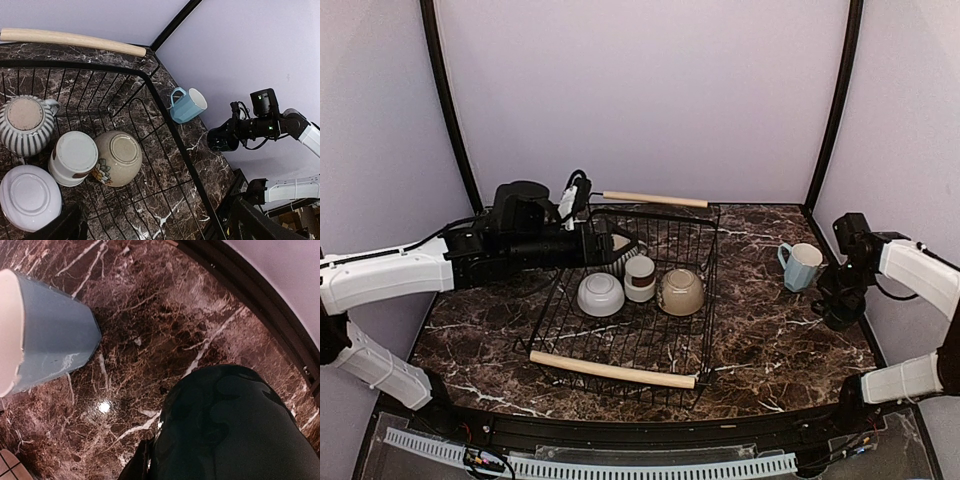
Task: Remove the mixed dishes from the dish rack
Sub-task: Place the cup at the center of the board.
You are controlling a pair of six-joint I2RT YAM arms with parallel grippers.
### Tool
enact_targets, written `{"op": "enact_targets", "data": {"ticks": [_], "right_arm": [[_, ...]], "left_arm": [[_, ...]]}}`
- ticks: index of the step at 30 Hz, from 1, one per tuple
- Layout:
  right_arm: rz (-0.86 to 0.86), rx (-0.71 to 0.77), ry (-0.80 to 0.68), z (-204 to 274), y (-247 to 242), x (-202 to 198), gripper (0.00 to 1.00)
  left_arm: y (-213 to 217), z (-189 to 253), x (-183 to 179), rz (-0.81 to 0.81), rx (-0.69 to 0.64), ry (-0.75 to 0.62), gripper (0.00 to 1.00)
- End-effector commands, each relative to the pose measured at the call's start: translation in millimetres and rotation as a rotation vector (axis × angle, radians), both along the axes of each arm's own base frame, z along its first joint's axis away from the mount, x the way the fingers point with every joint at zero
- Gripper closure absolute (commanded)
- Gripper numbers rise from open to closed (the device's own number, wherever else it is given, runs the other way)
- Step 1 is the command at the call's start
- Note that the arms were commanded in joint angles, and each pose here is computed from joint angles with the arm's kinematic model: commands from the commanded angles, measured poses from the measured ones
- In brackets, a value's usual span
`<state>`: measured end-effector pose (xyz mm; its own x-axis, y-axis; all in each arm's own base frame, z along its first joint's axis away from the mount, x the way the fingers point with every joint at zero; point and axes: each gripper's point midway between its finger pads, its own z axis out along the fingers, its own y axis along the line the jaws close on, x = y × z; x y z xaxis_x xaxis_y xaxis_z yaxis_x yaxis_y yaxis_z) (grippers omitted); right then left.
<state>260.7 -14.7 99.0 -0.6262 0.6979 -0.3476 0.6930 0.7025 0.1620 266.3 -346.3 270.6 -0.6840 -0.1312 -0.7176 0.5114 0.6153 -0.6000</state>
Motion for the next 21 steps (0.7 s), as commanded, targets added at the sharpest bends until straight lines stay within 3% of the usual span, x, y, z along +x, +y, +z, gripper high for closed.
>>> {"op": "enact_targets", "data": {"ticks": [1, 5, 14, 21], "right_arm": [[-0.018, 0.1, -0.045, -6, 9, 9, 1.0], [-0.038, 0.103, -0.048, -10, 6, 9, 1.0], [-0.074, 0.107, -0.066, -9, -4, 9, 0.77], [-0.077, 0.065, -0.121, 11, -12, 8, 0.57]], "left_arm": [[-6, -18, -2, -0.046, 0.082, 0.058, 0.01], [-15, -28, 0, -0.077, 0.139, 0.095, 0.01], [-18, -77, 4, -0.122, 0.368, 0.191, 0.01], [-21, -100, 20, -0.13, 0.546, 0.192, 0.01]]}}
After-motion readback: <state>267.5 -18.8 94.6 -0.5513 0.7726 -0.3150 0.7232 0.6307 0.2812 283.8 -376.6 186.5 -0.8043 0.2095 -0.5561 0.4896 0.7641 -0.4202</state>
